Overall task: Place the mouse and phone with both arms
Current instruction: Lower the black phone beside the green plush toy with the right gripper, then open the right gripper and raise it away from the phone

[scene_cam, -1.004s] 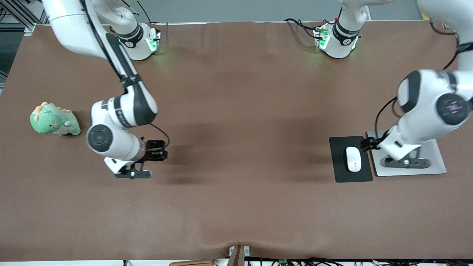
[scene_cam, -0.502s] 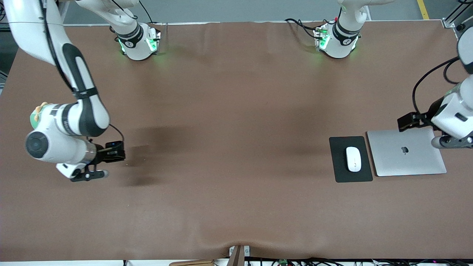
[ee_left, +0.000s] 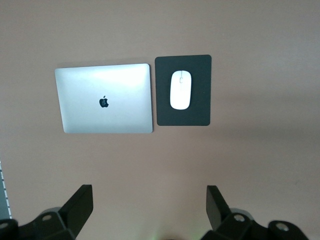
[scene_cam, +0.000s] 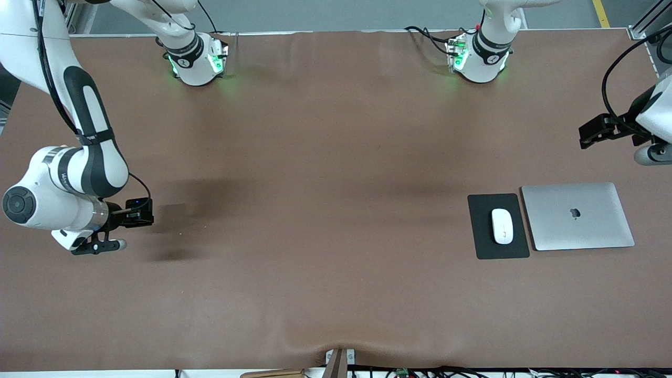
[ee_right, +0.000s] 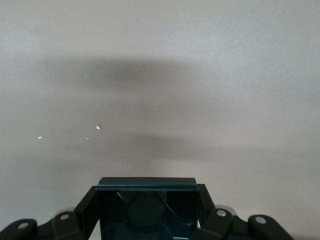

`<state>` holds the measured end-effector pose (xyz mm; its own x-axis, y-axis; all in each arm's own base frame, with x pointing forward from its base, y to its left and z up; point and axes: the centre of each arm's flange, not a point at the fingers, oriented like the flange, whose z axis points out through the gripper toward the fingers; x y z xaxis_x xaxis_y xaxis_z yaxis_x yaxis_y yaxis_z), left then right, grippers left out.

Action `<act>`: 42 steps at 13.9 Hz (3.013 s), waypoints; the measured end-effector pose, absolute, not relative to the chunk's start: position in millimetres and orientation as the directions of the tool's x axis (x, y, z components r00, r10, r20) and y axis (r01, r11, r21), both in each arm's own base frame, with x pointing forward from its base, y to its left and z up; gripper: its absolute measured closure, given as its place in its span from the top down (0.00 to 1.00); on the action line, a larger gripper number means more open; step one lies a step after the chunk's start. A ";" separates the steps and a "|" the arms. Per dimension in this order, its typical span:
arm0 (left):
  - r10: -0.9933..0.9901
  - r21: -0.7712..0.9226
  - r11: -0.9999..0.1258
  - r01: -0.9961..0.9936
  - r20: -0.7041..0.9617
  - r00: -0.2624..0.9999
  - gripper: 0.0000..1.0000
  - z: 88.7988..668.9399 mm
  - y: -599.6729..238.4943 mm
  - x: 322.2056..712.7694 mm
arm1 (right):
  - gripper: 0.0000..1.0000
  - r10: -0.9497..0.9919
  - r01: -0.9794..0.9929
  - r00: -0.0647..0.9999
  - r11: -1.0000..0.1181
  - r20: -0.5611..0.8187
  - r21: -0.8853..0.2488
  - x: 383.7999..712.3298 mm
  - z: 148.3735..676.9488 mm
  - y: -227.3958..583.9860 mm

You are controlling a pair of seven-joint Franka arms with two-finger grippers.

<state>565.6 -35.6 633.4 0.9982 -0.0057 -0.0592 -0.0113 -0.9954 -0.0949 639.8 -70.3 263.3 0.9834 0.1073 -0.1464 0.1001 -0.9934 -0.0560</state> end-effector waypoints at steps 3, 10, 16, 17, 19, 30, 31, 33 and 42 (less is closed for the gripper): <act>-0.013 -0.065 -0.998 -0.017 -0.061 0.998 1.00 639.0 -41.5 557.3 | 0.80 0.098 0.095 0.987 -0.995 -0.124 -0.028 640.0 244.2 -87.0; -0.010 -0.043 -0.999 -0.013 -0.079 0.997 1.00 659.6 -45.4 532.9 | 0.80 0.025 0.021 0.985 -0.999 -0.170 -0.028 610.6 192.0 -135.8; -0.012 -0.020 -1.000 -0.014 -0.086 0.996 1.00 669.0 -49.0 520.3 | 0.87 -0.028 -0.035 0.981 -0.999 -0.193 -0.034 581.3 167.3 -164.0; -0.007 -0.014 -1.000 -0.008 -0.089 0.996 1.00 667.9 -49.9 520.3 | 0.97 -0.025 -0.032 0.981 -0.999 -0.192 -0.035 582.2 168.4 -162.3; 0.010 -0.015 -1.000 0.008 -0.091 0.996 1.00 666.9 -50.8 520.3 | 1.00 -0.012 -0.019 0.984 -0.999 -0.178 -0.036 589.7 183.4 -155.7; 0.015 -0.015 -1.000 0.014 -0.092 0.996 1.00 666.4 -50.9 520.3 | 1.00 0.012 0.012 0.998 -1.000 -0.068 -0.005 599.0 410.3 -32.7; 0.015 -0.015 -1.000 0.014 -0.091 0.996 1.00 666.4 -50.9 520.3 | 1.00 0.018 0.018 0.998 -1.000 -0.053 -0.004 591.7 436.7 -29.0; 0.016 -0.015 -1.000 0.015 -0.091 0.996 1.00 666.5 -50.8 520.3 | 1.00 0.026 0.026 0.999 -1.000 -0.034 -0.002 575.4 486.1 -23.4; 0.014 -0.026 -1.000 0.012 -0.092 0.996 1.00 653.5 -53.8 499.9 | 1.00 0.028 0.023 0.998 -0.996 -0.052 -0.087 550.5 607.9 -13.1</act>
<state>499.9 -53.8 653.5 0.9957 0.0141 -0.0916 0.0118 -0.9996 -0.0258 550.5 -13.1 607.9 0.9983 0.0276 -0.0522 0.0230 -0.9959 -0.0873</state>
